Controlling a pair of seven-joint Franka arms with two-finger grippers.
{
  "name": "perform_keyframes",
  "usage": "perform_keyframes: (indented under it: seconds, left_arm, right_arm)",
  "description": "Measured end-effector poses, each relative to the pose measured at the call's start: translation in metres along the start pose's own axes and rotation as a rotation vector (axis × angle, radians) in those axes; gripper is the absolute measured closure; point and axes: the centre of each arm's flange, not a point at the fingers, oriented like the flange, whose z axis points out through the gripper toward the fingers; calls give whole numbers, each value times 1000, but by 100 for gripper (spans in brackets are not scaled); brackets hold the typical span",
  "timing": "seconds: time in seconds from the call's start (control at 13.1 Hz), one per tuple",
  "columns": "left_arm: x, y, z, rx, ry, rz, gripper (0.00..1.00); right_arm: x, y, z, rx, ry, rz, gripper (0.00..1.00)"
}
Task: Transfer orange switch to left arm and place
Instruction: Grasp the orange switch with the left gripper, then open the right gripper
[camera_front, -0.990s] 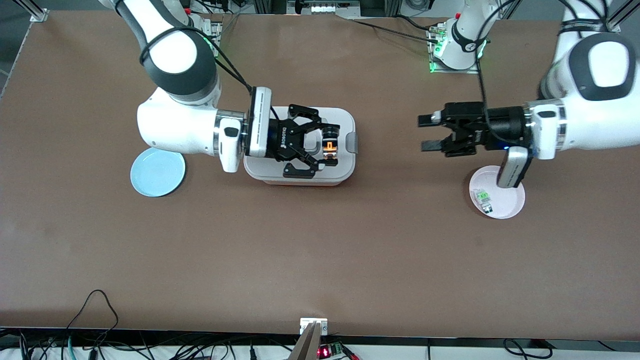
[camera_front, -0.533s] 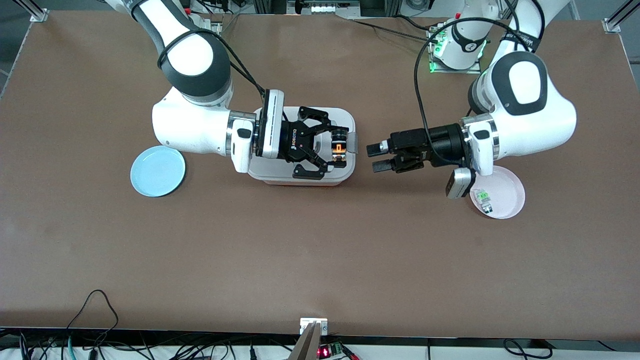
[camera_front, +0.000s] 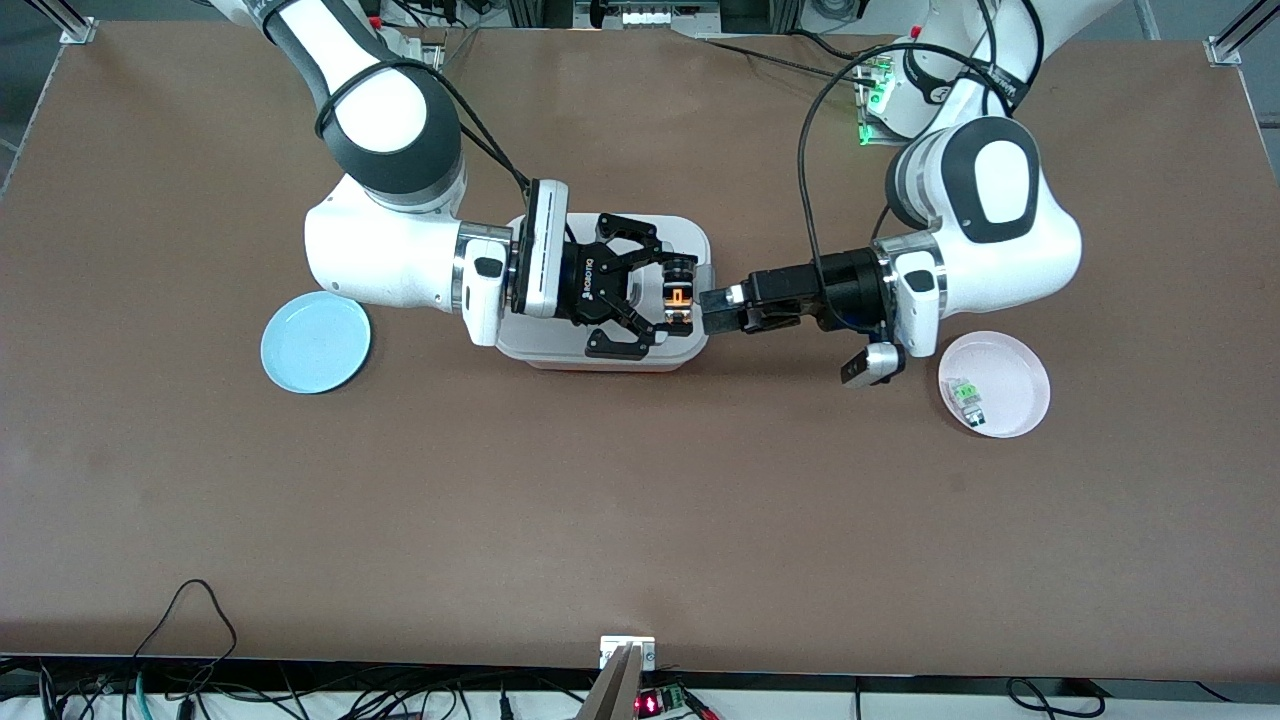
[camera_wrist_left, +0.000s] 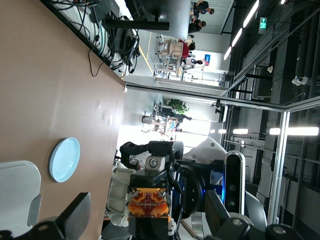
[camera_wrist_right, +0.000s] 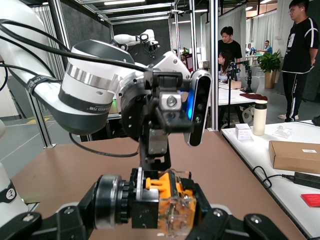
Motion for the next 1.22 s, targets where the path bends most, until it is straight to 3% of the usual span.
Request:
perform_keyframes:
  seconds: [0.53,0.69,0.84,0.91,1.22]
  left_arm:
    - [-14,-5,18,0,-38,-11,7]
    - [-15,-5,19,1,-40,-1,26]
    - [-13,-5,18,-3,-38,33,51]
    - [-13,-7,18,-2,-37,34,58]
    - [-12,-9,18,-2,-37,31,58]
  right_arm:
    - [0,0,0,0,0,0,26]
    - [0,0,0,0,0,0,26]
    - [-4,0,1,1,-5,4,26]
    - [-6,1,2,1,-6,0,26]
    - [-8,2,2,0,-7,-1,26]
